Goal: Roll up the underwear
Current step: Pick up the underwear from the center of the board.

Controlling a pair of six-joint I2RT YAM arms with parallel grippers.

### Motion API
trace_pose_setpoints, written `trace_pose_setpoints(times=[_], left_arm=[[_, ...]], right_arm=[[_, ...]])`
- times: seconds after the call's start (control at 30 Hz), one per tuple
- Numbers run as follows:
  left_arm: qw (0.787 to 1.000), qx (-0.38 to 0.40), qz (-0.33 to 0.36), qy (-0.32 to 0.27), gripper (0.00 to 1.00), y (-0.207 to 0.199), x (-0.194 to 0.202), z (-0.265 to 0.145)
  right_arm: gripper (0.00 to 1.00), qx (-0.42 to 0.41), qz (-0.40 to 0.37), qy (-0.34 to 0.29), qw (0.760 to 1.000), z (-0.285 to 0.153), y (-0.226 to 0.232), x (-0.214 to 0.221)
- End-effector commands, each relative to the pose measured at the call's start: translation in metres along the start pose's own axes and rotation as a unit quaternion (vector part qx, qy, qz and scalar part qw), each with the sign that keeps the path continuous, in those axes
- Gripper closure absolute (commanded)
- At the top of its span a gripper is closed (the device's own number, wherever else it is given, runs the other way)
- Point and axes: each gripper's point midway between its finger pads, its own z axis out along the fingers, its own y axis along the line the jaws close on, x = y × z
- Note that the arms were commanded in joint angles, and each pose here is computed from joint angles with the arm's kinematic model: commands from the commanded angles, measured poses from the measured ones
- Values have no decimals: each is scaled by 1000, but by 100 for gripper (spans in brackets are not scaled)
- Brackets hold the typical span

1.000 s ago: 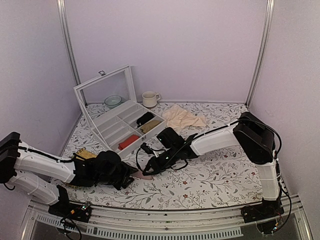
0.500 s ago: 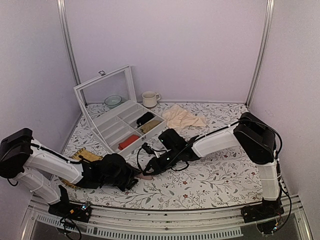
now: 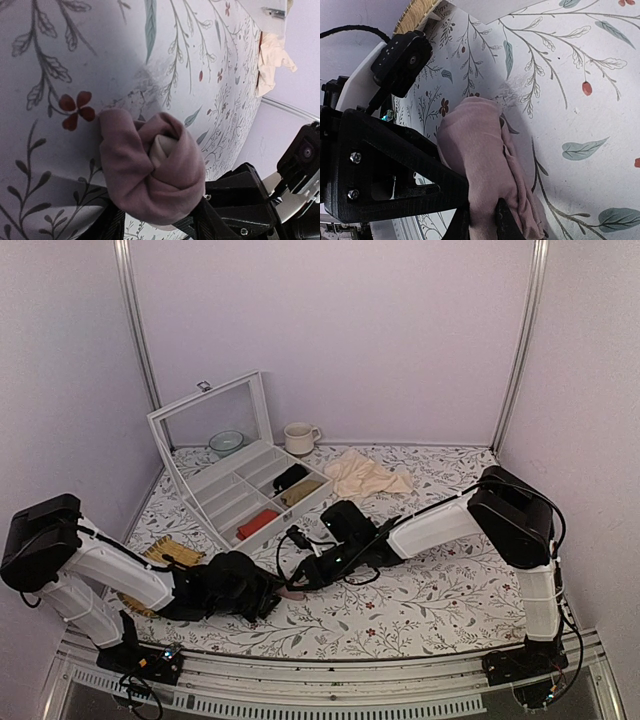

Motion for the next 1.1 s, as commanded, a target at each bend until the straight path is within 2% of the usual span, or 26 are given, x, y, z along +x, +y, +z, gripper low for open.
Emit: trace_pose_setpoints(times=[0.0, 0.53, 0.8, 0.83, 0.87, 0.93, 1.07], left_arm=[[999, -8, 16, 30, 54, 15, 16, -1], [998, -19, 31, 42, 54, 35, 22, -6], [997, -55, 43, 31, 54, 50, 14, -19], [995, -14, 1, -94, 44, 30, -28, -23], [978, 30, -30, -205, 36, 13, -63, -37], [974, 28, -33, -224, 34, 10, -69, -43], [972, 35, -43, -227, 33, 12, -71, -42]], right_arm=[[100, 140, 97, 144, 975, 11, -80, 118], [100, 92, 115, 140, 979, 15, -66, 122], [100, 100, 111, 145, 978, 11, -68, 131], [100, 100, 111, 144, 978, 11, -68, 130], [100, 99, 110, 145, 978, 11, -68, 130], [100, 99, 107, 145, 979, 13, -67, 127], [100, 96, 102, 144, 980, 15, -65, 121]])
